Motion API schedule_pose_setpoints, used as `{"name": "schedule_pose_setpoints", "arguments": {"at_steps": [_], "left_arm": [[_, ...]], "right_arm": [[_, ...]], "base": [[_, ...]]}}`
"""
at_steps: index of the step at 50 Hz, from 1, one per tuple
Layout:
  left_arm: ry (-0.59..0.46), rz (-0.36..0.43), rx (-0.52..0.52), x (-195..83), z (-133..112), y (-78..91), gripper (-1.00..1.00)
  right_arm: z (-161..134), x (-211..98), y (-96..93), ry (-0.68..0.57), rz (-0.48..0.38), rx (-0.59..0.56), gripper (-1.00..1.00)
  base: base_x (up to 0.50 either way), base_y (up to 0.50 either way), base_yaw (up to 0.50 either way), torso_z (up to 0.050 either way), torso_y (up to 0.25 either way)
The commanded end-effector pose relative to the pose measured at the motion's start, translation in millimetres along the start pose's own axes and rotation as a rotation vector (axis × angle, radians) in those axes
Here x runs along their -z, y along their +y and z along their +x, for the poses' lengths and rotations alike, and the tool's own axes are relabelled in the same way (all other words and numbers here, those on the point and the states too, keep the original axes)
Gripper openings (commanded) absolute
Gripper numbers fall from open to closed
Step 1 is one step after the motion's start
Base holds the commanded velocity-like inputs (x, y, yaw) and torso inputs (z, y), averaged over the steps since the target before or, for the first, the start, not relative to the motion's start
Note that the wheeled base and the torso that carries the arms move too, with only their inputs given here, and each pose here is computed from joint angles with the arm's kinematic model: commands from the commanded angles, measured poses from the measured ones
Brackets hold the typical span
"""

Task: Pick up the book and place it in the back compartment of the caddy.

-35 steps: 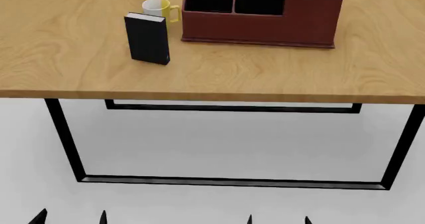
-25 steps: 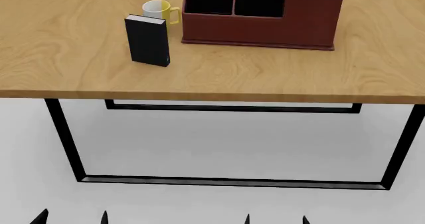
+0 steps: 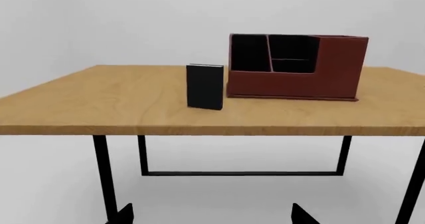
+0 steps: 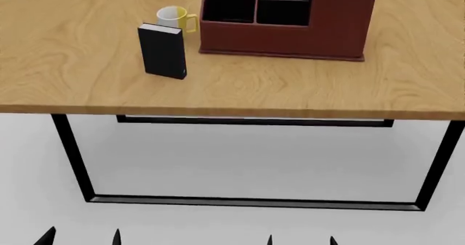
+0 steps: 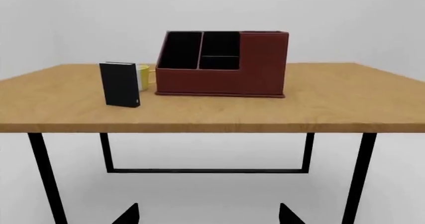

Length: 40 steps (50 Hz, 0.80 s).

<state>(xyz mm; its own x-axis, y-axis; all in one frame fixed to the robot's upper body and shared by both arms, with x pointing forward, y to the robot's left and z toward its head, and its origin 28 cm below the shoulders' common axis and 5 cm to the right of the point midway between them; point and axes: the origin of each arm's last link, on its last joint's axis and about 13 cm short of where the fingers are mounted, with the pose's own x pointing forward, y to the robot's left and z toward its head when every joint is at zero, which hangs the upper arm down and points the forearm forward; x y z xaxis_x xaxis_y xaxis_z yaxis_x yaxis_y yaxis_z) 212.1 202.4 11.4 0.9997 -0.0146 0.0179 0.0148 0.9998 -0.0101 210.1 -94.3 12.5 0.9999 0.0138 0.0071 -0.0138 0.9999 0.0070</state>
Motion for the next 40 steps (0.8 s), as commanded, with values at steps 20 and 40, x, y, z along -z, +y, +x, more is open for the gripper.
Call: {"name": "schedule_pose_setpoints", "arguments": {"at_steps": [20,40], "left_arm": [[-0.023,-0.001,0.014,-10,-2,-1.0,1.0],[-0.046,0.02,0.038,-25,0,2.7,1.0]], "right_arm": [[-1,-4,1.8,-0.013,-0.002,-0.01,1.0],[-4,-34,-6.0,-0.097,-0.029,0.02,1.0]], "base": [[0.0,0.0,0.0,0.05,0.0],[0.0,0.0,0.0,0.034,0.0]]}}
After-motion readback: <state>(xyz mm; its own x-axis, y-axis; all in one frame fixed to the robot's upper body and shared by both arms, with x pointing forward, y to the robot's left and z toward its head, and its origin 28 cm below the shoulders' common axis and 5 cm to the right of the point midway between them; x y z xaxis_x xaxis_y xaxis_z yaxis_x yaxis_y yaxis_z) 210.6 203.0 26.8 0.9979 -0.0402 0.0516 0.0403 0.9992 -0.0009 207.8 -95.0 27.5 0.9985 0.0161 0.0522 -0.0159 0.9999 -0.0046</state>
